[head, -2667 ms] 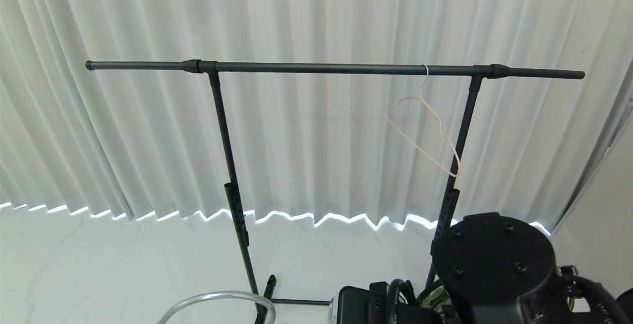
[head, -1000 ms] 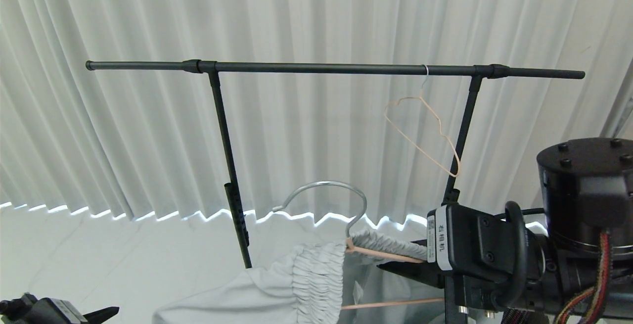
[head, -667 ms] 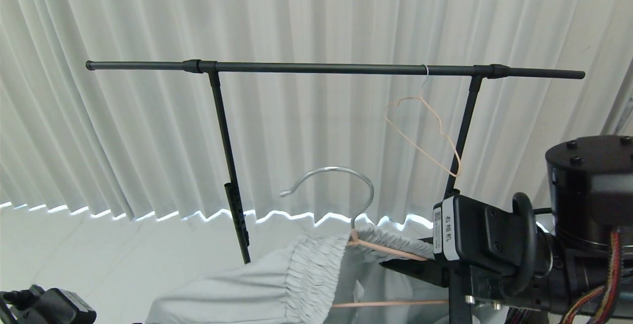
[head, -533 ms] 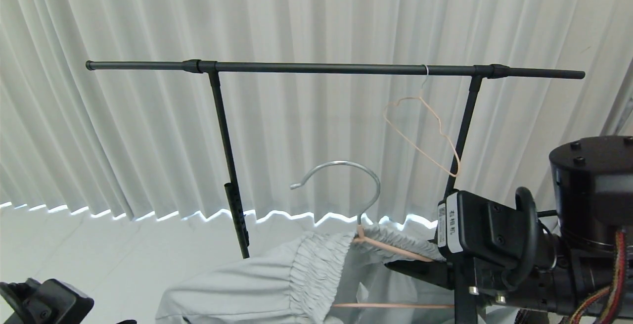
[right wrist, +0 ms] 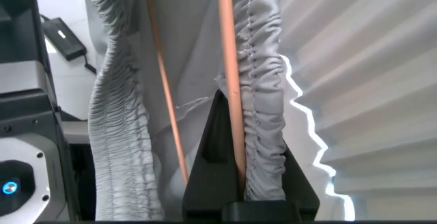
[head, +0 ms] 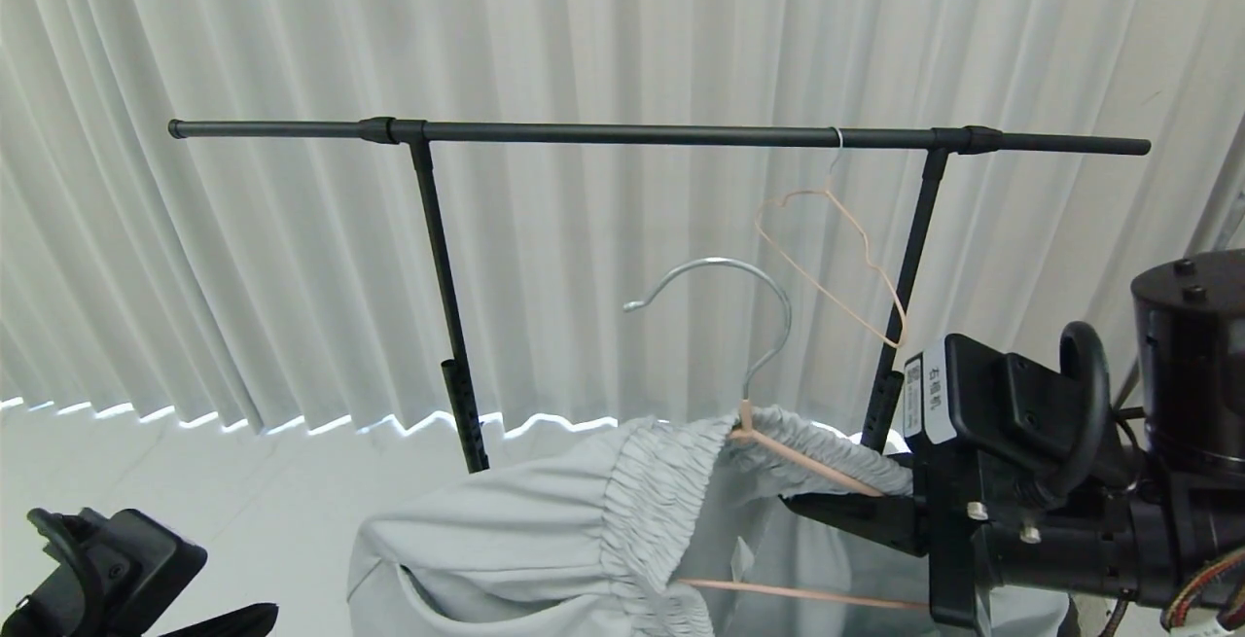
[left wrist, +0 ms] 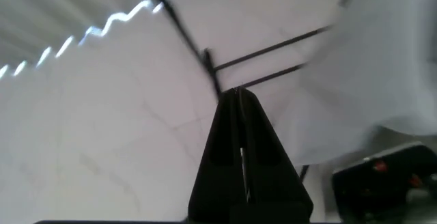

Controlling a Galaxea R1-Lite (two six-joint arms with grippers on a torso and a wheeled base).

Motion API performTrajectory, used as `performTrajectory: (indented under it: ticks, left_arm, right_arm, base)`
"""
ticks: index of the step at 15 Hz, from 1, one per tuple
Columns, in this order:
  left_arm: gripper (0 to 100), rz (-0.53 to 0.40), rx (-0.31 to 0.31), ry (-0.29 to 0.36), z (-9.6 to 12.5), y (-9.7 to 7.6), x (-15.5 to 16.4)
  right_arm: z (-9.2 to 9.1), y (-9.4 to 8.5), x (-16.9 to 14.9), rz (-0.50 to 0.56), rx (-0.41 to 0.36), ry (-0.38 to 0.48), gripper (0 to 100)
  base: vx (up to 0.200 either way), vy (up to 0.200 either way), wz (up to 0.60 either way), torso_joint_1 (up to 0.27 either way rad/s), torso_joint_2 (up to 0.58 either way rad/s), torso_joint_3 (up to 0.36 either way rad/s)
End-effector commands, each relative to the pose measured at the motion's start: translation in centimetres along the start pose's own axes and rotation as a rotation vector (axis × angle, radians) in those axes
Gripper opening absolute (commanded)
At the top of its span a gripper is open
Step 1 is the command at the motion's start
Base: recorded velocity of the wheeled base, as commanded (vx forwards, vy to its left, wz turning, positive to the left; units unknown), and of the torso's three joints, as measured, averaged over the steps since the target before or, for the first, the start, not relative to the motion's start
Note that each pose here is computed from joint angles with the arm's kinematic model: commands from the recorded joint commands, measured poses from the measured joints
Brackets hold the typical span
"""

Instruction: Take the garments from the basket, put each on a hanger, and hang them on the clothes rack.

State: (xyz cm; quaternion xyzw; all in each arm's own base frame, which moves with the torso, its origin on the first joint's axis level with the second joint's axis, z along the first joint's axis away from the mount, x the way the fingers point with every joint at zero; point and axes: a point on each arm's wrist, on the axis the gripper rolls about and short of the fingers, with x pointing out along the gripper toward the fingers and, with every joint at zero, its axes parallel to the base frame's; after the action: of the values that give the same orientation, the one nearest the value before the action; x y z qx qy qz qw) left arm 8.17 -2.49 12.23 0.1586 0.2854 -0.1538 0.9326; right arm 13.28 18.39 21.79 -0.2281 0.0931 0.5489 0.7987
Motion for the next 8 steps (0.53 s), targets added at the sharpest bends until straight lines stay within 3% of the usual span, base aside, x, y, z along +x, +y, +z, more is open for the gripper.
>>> performTrajectory:
  ticks: [1,2,5,8]
  left_arm:
    - [0,-0.079,0.032,-0.080,0.5,-0.4,-0.8]
    - [100,-0.102,0.033,-0.104,0.8,-0.4,-0.9]
    - [100,-0.192,0.037,-0.171,1.6,-0.5,-0.9]
    - [100,-0.203,0.034,-0.148,1.8,-0.5,-0.2]
  right_arm:
    - [0.1,-0.1,-0.1,-0.007,0.009,-0.003,0]
    - [0.2,-0.3,-0.1,-0.013,0.011,-0.008,0]
    - [0.6,-0.1,-0.2,-0.003,0.002,-0.027,0]
    - [1.4,0.6,-0.2,0.025,-0.017,-0.057,0]
  base:
    - [0.000,0.000,0.00,0.000,0.00,0.000]
    - [0.000,0.000,0.00,0.000,0.00,0.000]
    - [0.000,0.000,0.00,0.000,0.00,0.000]
    - [0.000,0.000,0.00,0.000,0.00,0.000]
